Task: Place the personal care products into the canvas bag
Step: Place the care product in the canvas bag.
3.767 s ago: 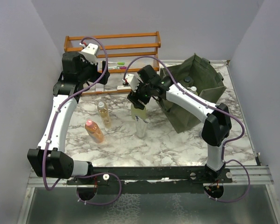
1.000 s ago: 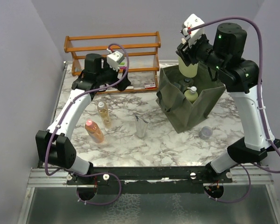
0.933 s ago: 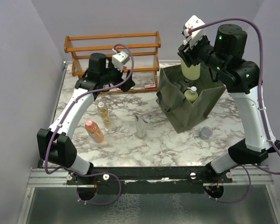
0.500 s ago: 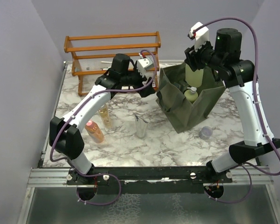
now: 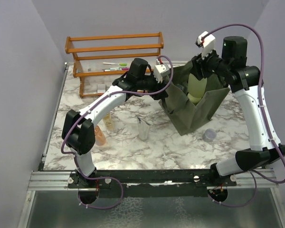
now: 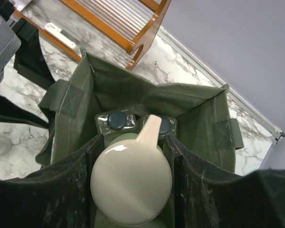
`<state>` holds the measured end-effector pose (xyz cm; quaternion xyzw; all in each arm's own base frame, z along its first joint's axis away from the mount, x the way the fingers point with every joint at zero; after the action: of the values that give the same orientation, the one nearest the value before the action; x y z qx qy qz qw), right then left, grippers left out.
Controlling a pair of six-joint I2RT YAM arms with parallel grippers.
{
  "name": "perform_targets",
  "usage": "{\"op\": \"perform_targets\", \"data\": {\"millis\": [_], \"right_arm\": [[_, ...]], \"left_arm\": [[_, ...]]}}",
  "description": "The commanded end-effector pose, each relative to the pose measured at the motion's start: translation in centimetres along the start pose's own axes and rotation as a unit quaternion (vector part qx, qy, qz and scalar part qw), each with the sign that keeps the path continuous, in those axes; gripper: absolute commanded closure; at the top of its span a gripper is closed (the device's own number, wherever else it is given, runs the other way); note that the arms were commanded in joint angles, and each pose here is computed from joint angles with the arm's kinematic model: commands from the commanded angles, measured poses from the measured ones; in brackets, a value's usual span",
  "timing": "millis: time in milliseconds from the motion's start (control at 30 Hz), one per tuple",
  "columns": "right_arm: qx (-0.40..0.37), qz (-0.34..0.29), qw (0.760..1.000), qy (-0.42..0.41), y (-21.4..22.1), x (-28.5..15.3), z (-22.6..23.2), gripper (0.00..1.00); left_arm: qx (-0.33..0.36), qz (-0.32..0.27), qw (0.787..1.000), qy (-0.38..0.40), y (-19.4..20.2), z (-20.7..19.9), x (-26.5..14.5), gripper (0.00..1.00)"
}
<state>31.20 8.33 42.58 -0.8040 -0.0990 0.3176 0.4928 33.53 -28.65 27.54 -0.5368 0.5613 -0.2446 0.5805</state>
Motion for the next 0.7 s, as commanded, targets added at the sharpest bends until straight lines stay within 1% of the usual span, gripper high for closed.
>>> {"op": "perform_targets", "data": {"millis": [0,100,300,433,467,667], "right_arm": [[-0.023,-0.111,0.993,0.018,-3.4,-3.1,-0.6,0.99],[-0.016,-0.114,0.993,-0.001,-2.9,-3.0,-0.3,0.99],[-0.001,-0.114,0.993,-0.034,-1.9,-2.0,0.2,0.99],[0.007,-0.114,0.992,-0.057,-1.4,-0.9,0.5,0.99],[0.008,-0.116,0.991,-0.065,-1.3,-0.7,0.6,0.99],[0.024,-0.121,0.987,-0.100,-0.5,1.2,1.1,0.99]], "left_arm": [[0.021,-0.033,0.999,0.011,-2.1,-0.7,-0.3,0.52],[0.028,-0.030,0.999,0.006,-2.0,-0.7,-0.6,0.62],[0.044,-0.025,0.999,-0.007,-2.2,-0.7,-1.2,0.86],[0.055,-0.020,0.998,-0.012,-2.2,-0.7,-1.6,0.98],[0.057,-0.018,0.998,-0.013,-2.2,-0.8,-1.6,1.00],[0.070,-0.012,0.997,-0.017,-2.3,-0.8,-2.0,1.00]]}}
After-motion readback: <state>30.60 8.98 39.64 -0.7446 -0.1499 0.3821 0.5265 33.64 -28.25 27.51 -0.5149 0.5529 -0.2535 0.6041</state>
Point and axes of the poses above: each gripper's point midway between its finger pads, its own x axis out along the fingers, its own z axis along the line the jaws close on, y = z × x, the point moved 9 cm from there along -x, back along the fingers, and after that the axes turned 4 degrees about -x, right-handed, at the moved point
